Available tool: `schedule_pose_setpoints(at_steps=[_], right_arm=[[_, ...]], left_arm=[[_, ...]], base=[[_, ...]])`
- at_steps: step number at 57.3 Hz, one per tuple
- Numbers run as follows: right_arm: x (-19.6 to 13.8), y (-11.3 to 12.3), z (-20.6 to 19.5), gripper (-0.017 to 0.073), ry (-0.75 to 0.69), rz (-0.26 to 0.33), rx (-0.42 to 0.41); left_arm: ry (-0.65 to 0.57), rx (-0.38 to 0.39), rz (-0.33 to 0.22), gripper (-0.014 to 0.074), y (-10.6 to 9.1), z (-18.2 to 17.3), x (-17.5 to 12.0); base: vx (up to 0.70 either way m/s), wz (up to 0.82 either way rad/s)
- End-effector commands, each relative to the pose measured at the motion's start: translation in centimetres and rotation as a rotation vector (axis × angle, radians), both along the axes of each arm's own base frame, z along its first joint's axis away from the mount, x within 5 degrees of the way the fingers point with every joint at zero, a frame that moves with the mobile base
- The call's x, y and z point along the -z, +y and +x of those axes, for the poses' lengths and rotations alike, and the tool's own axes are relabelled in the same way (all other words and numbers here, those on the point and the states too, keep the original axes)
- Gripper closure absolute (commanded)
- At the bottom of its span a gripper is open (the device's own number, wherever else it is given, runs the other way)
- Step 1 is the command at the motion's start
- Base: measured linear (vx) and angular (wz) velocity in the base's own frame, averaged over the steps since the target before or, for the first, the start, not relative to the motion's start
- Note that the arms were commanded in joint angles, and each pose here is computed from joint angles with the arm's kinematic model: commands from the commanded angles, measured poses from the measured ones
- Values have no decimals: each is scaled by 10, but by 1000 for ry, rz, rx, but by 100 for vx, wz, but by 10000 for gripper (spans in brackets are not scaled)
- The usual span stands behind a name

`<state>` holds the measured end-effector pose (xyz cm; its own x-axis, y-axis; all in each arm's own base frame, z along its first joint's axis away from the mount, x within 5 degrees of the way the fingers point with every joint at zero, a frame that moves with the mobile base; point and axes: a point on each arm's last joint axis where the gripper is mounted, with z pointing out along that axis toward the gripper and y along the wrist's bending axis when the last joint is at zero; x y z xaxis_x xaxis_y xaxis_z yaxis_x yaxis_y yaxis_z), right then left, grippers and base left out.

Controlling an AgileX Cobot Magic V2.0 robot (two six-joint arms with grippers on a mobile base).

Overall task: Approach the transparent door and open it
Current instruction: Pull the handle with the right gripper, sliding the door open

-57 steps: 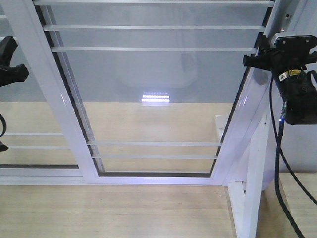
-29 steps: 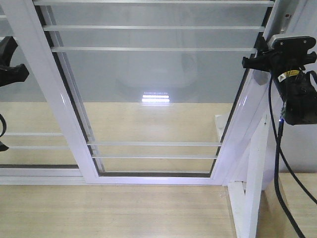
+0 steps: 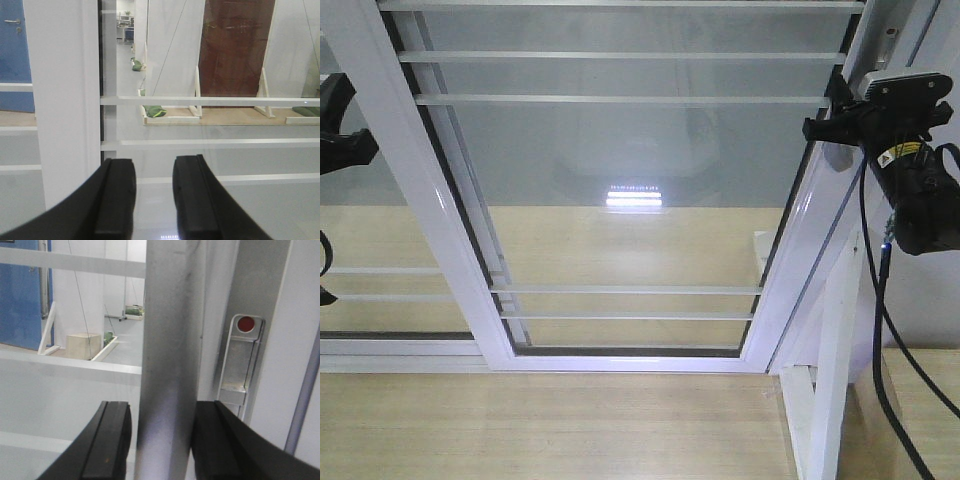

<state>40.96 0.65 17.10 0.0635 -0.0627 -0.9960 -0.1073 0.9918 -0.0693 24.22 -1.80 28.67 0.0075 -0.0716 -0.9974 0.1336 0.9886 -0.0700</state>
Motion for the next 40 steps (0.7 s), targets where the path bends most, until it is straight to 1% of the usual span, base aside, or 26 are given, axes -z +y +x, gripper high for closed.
schedule_pose_setpoints(at_steps=[1, 5, 33, 40], right_arm=[[-41, 28, -3, 201, -216, -37, -133], [-42, 37, -3, 201, -222, -49, -152], [-42, 106, -17, 201, -228, -32, -319], [-42, 121, -21, 201, -234, -46, -352]], left_arm=[[-123, 8, -24, 248, -1, 0, -21], [-123, 8, -24, 248, -1, 0, -21], [-122, 8, -31, 248, -1, 0, -21], [-122, 8, -31, 248, -1, 0, -21]], base=[[0, 0], [0, 0], [0, 0], [0, 0]])
